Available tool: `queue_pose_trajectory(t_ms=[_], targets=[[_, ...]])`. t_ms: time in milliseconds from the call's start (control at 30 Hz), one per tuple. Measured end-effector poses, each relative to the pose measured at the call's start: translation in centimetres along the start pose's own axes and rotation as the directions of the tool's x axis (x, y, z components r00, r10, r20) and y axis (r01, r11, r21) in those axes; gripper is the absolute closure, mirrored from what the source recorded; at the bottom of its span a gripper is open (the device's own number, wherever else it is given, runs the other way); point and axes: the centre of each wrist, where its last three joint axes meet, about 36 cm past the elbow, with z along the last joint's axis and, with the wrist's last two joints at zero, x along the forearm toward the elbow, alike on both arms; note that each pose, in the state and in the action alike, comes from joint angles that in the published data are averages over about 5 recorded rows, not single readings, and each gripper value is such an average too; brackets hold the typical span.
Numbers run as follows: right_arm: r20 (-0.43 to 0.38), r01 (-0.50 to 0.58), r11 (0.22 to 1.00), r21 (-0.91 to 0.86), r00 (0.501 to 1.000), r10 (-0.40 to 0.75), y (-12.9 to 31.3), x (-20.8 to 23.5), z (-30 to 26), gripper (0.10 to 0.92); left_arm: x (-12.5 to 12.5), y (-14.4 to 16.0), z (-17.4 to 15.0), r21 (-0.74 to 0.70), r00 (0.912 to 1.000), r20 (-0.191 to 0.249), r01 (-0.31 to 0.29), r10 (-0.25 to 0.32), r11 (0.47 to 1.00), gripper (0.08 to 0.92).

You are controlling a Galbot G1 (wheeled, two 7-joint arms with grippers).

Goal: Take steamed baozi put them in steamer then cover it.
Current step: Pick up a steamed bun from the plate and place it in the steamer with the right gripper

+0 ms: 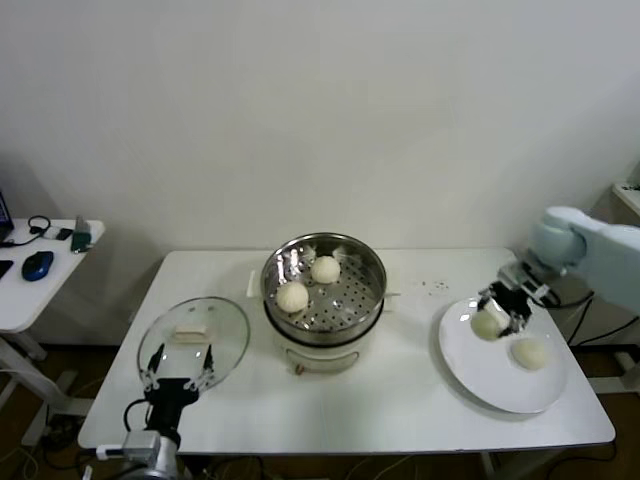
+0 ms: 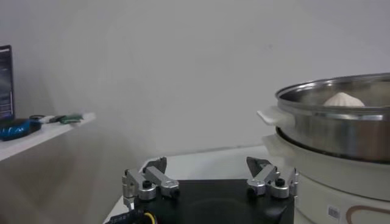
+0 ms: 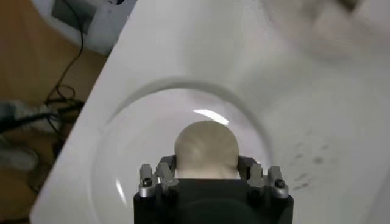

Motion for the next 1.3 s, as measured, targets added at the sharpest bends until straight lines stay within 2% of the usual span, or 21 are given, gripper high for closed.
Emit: queue_pose_trajectory(t_ms=[300,567,900,1300], targets=[[-0.022,-0.046,0.934,0.355,0.998,0.057,-7.9,7.4,-7.9,0.361,0.4,-0.3,-0.4,-0.01,0.9997,0.002,-0.025,0.025,1.0,0.177],[-0.054,-0.021,0.801,0.598,0.996,0.066,-13.7,9.4,-15.9,0.354,0.8,-0.3,-0.6,-0.009,0.9994,0.002,-0.034,0.034,0.999,0.177],[-0.086,0.047,0.623,0.781,0.996,0.032,-18.4,5.7,-25.2,0.352,0.9,-0.3,-1.1,-0.001,0.9995,0.01,-0.031,0.031,1.0,0.177],[-0.104,0.108,0.49,0.865,0.994,-0.036,-19.9,-1.4,-30.6,0.35,1.1,0.0,-0.8,0.002,0.9996,-0.003,-0.027,0.027,1.0,0.177]])
